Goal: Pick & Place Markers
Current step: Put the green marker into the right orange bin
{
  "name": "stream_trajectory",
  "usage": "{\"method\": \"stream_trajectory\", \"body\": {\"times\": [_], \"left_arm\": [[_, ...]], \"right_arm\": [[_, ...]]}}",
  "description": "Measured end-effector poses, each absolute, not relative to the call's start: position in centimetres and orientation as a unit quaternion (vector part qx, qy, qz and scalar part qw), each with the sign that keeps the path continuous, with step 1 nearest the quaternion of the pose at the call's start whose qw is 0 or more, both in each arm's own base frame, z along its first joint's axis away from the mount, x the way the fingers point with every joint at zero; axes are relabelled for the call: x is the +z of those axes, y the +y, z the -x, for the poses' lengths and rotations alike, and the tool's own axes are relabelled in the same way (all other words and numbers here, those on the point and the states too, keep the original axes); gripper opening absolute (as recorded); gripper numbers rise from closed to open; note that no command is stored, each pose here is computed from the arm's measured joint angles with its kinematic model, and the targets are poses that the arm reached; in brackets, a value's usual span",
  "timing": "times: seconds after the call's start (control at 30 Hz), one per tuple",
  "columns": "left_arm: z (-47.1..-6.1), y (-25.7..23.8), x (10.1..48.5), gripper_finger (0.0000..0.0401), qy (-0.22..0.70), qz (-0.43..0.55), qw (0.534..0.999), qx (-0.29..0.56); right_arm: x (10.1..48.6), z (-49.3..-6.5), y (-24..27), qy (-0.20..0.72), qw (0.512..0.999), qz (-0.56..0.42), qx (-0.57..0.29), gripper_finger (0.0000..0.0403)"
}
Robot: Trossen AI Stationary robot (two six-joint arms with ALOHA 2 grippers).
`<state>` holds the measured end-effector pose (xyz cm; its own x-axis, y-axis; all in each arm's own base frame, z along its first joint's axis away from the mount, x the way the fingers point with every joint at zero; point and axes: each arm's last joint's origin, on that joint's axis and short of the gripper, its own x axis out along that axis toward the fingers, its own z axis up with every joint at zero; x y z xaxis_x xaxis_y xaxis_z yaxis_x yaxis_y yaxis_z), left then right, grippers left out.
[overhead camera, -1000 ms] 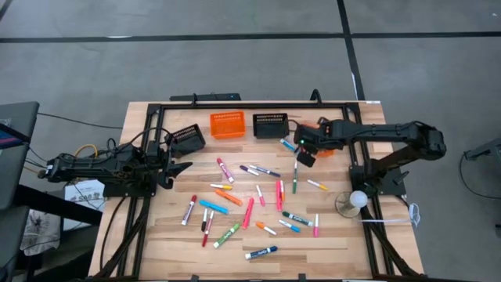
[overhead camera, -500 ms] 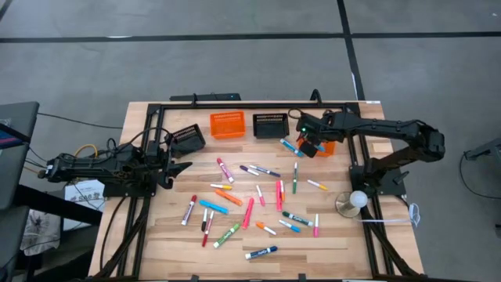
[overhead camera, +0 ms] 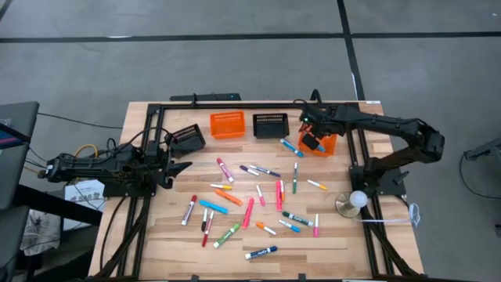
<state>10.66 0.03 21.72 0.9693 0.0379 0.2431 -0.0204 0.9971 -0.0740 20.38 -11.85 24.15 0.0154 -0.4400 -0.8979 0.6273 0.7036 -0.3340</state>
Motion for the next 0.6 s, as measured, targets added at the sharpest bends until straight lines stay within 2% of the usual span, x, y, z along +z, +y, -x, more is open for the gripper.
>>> {"method": "stream_trajectory", "body": {"times": [0.4,0.6], "left_arm": [[-10.7,0.0,21.7,0.0222,-0.124,0.036,0.992,0.015],[-10.7,0.0,21.7,0.0222,-0.124,0.036,0.992,0.015]], "right_arm": [[19.4,-20.3,-13.4,0.664,0.641,-0.097,-0.374,0.0063],[17.3,-20.7,-14.1,0.685,0.625,-0.098,-0.363,0.0070]]}}
